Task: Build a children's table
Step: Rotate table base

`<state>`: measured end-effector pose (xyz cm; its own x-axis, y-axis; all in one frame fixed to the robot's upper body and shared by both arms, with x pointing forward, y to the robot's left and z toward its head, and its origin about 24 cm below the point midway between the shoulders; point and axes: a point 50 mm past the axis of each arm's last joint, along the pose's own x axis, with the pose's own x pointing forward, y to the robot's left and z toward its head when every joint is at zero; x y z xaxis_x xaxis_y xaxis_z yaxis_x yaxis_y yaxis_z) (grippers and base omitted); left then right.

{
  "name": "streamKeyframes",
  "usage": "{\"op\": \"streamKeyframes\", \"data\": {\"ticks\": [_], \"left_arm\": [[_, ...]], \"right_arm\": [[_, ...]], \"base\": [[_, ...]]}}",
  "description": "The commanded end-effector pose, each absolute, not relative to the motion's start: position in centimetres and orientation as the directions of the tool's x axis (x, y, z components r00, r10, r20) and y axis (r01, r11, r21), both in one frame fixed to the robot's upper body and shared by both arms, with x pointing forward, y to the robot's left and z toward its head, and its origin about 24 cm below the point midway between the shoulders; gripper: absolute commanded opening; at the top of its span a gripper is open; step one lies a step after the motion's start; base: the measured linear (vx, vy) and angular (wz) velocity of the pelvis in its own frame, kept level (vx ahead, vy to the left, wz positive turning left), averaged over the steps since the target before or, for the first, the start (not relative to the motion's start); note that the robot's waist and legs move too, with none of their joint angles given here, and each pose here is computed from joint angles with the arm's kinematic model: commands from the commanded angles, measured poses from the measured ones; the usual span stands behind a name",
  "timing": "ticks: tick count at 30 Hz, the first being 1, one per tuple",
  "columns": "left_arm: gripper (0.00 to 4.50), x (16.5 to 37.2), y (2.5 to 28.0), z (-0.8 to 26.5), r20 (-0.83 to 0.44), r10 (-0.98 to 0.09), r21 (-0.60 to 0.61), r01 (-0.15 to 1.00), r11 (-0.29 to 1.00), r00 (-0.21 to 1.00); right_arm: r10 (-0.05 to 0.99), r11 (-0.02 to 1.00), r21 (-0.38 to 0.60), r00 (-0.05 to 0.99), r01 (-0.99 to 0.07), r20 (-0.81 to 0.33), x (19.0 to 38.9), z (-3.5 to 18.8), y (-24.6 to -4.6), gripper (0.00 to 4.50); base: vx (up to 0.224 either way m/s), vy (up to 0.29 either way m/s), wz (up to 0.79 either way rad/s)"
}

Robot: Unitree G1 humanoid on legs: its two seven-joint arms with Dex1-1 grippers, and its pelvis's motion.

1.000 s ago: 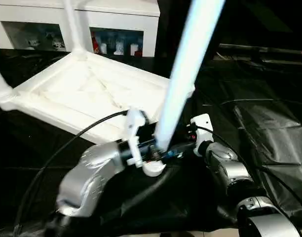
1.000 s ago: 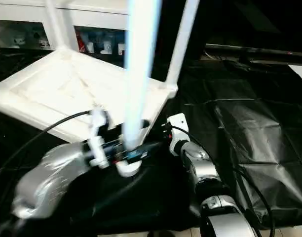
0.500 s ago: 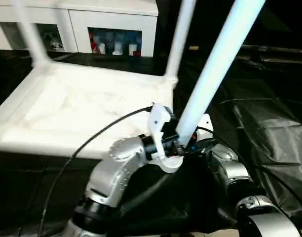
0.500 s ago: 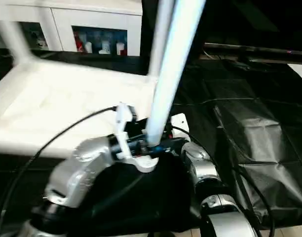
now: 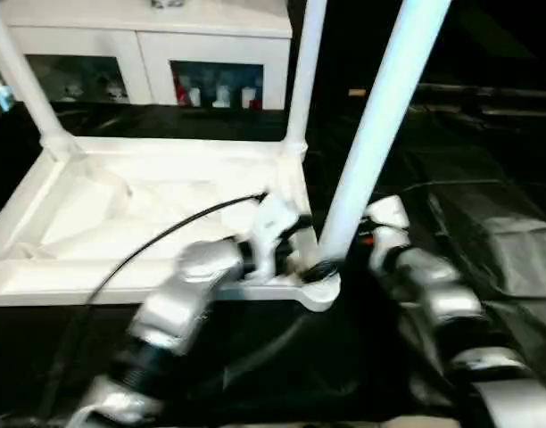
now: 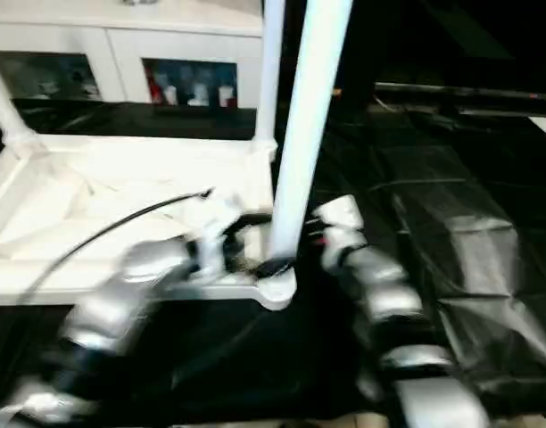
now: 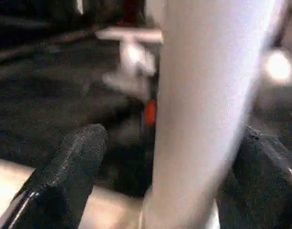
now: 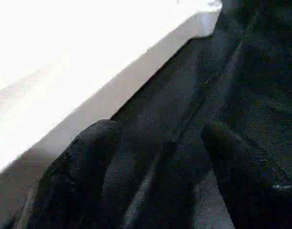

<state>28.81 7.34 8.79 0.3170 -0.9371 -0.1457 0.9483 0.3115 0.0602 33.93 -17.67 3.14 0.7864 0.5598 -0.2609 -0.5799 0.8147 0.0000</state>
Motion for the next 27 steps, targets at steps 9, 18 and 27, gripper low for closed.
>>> {"op": "streamKeyframes", "data": {"ticks": [9,18,27], "left_arm": [[3.21,29.5,10.9,6.7,-0.425,-0.889,0.161,0.981,0.109,0.169],[2.46,30.9,11.5,6.4,-0.508,-0.854,0.157,0.987,0.035,0.111],[1.64,31.4,12.1,6.0,-0.539,-0.841,0.121,0.993,-0.015,0.052]], "right_arm": [[0.766,0.567,-0.033,0.542,-0.823,-0.344,30.9,4.9,-20.3,3.31],[0.859,0.358,0.005,0.327,-0.934,-0.394,28.4,6.9,-20.5,3.31],[0.873,0.295,0.039,0.253,-0.955,-0.417,26.7,8.1,-20.3,3.31]], "base": [[0.000,0.000,0.00],[0.000,0.000,0.00],[0.000,0.000,0.00]]}}
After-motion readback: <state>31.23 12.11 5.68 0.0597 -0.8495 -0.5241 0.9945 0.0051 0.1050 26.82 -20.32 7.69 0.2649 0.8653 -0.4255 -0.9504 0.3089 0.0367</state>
